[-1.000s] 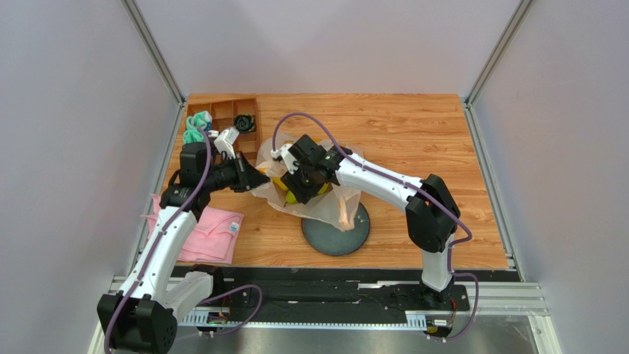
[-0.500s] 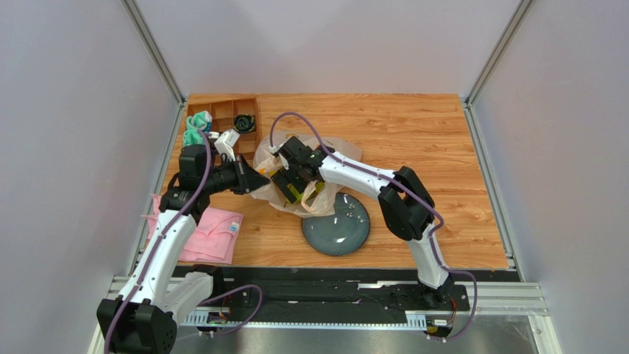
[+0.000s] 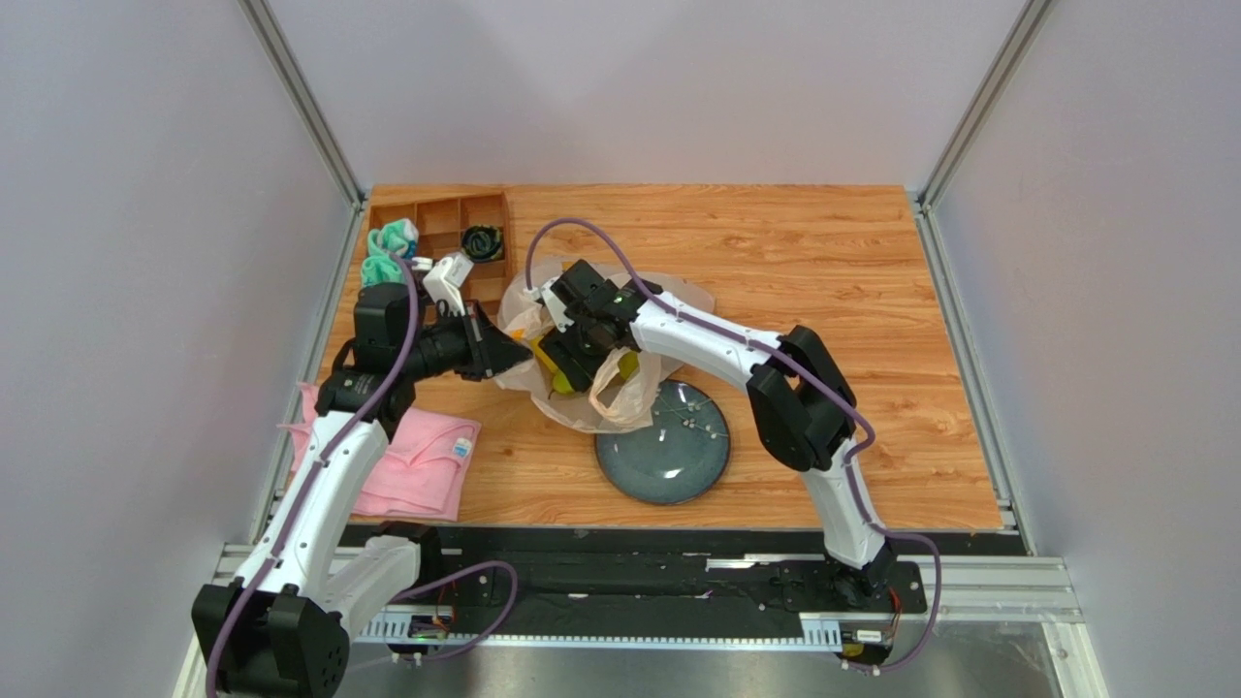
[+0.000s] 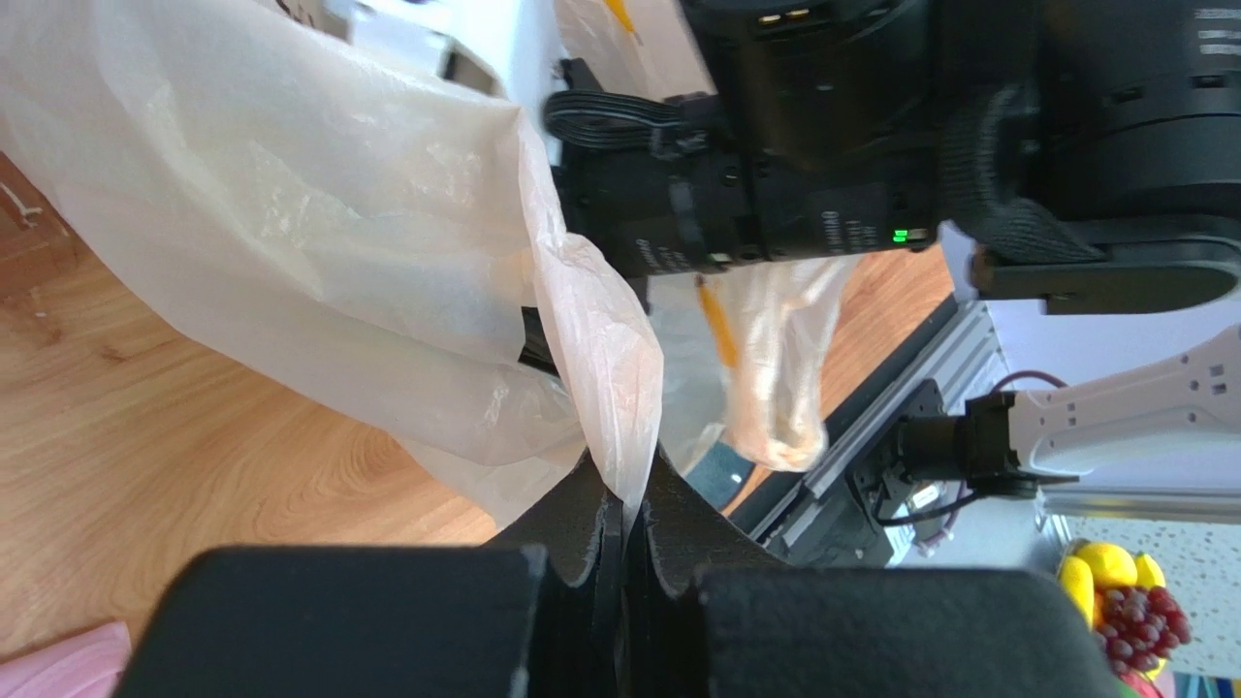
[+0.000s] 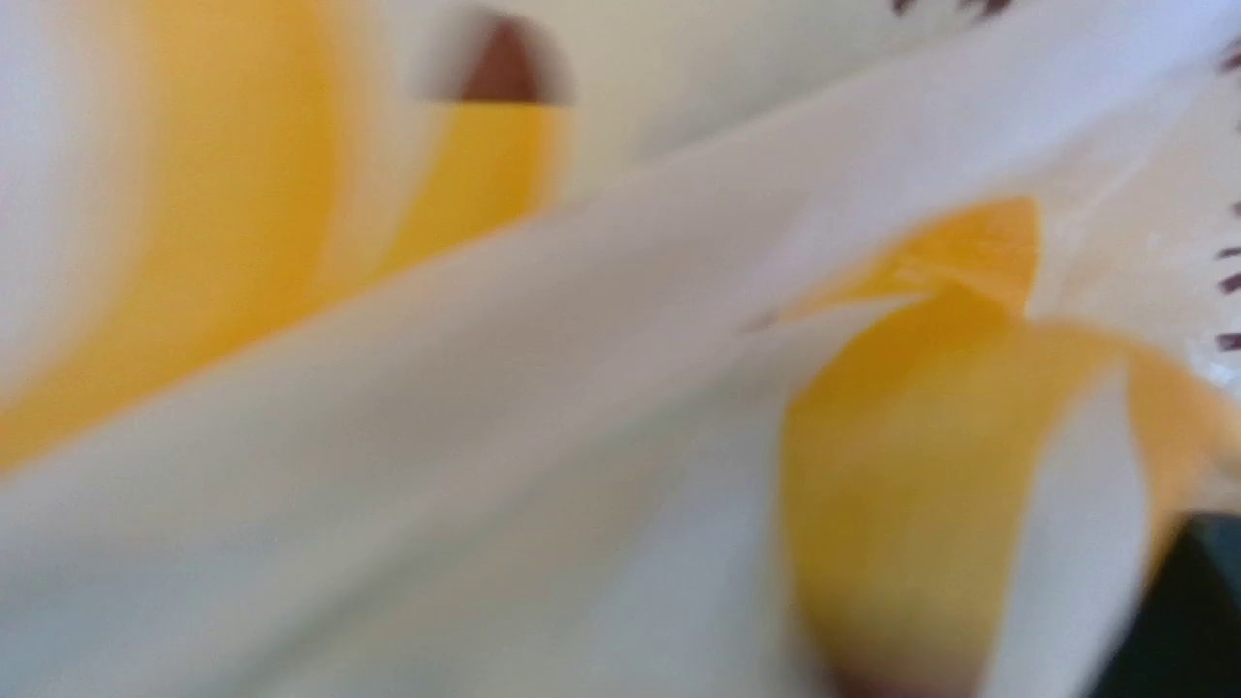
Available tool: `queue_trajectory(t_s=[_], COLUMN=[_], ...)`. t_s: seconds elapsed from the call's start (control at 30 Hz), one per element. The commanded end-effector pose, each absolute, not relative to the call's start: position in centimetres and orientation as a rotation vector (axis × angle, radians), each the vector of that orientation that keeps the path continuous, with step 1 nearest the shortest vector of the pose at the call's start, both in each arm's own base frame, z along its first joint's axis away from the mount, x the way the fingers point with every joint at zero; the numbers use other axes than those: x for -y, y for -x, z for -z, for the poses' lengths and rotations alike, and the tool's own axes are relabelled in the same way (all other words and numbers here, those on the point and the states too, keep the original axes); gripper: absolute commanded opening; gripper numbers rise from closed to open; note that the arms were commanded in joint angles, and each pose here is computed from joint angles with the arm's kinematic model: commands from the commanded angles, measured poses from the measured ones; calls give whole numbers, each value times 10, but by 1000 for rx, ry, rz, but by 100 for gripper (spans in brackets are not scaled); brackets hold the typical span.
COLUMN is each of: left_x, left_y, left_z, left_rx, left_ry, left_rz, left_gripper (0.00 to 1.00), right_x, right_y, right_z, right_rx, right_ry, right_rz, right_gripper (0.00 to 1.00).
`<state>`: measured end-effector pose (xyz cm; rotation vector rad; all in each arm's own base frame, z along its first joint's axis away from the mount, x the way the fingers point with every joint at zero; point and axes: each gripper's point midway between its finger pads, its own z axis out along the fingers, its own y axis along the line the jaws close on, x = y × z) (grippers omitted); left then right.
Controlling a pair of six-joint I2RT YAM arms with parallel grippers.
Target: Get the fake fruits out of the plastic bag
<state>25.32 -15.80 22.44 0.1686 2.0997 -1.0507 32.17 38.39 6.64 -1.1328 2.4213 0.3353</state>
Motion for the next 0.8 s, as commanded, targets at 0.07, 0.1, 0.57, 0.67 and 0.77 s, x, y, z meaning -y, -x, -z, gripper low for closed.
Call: queue_trajectory(t_s=[0.07,0.1,0.57,0.67,0.77], left_x=[153,153,155,154,154], left_y=[-272,-274,-296,-296,-293], left_z=[-241,-242,-244,-244,-241], left_rx=[-2009,-2007,-2027,-2024,-2036], left_ry=[-184,-186,-153,-151,-139], left_rz=[995,994,998,993,997], left_gripper=[3,3,3,3,3], right_x=[-388,-385,-234,-166,-124], right_y=[-309,-305,-268,-284,-279], right_z=[-192,-203,-294,-269,-222], right_rx=[-2140,-2115,-1987,-2161,-2410], right_ry=[1222,1231,1089,838,584], right_rz=[-597,-622,-532,-374,-349], right_gripper=[35,35,32,32,33])
